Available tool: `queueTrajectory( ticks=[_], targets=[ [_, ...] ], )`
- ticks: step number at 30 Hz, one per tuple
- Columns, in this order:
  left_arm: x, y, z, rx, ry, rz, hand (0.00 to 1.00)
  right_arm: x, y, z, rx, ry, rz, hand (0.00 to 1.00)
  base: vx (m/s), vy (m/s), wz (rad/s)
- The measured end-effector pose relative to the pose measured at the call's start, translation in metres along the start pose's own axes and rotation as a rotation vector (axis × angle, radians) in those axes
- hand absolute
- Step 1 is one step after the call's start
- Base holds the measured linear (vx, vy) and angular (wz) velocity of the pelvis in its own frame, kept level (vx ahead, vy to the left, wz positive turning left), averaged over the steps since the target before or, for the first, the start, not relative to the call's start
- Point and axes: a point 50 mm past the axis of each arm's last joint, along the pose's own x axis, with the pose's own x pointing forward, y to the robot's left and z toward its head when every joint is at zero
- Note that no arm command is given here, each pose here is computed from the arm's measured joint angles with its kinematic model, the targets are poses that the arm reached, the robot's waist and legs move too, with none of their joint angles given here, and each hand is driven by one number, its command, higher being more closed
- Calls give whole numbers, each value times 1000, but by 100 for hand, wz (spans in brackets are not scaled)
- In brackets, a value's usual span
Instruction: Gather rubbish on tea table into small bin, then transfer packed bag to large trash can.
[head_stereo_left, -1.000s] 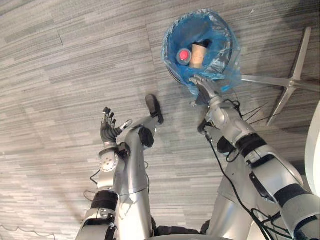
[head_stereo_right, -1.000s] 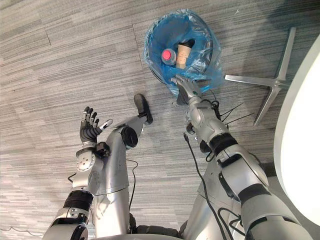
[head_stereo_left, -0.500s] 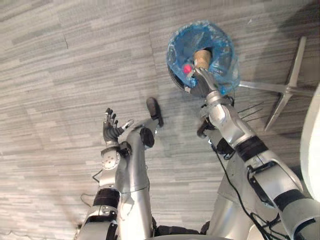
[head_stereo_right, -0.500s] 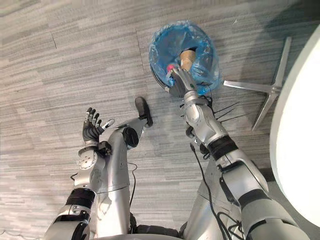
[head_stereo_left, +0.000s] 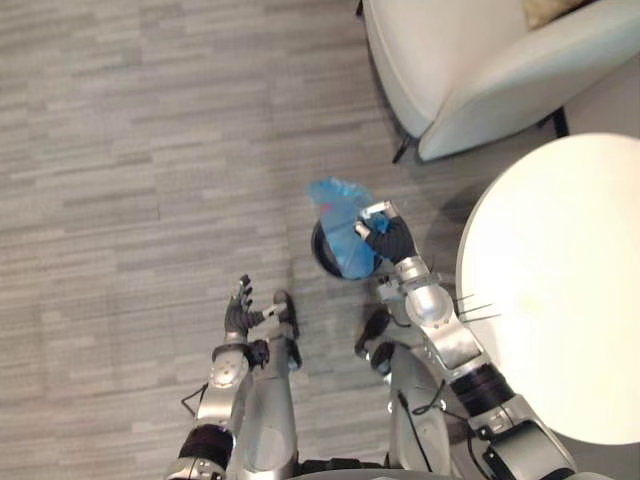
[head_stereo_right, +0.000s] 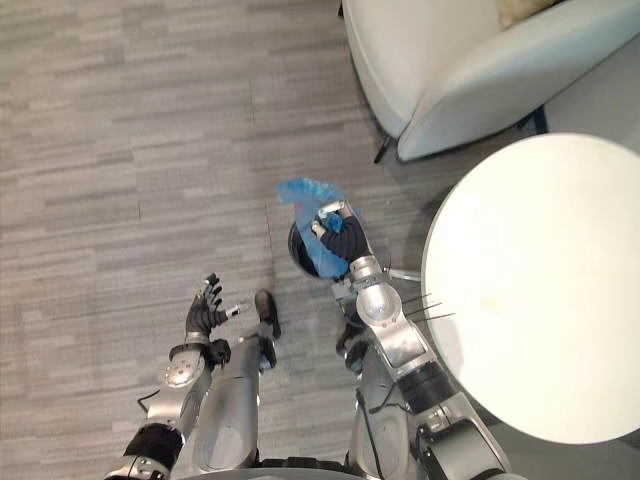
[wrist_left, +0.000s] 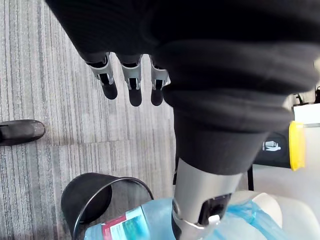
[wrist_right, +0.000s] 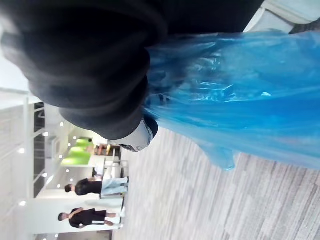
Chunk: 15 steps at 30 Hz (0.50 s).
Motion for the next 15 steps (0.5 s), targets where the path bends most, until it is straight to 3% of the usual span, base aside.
queueTrajectory(
  ticks=[3,8,15],
  targets=[
    [-12,-2,-3,8,-9,-19,0,-6,15,4,15,-19,75,100,138,52,-50],
    [-9,-16,45,10,-222,-89,0,-2,25,34,26,-157,151,100,48,51,-32],
    [-14,-21,91,24,-436,-122,0,14,33,59,77,-255,216,100,-84,-71,58]
  ],
)
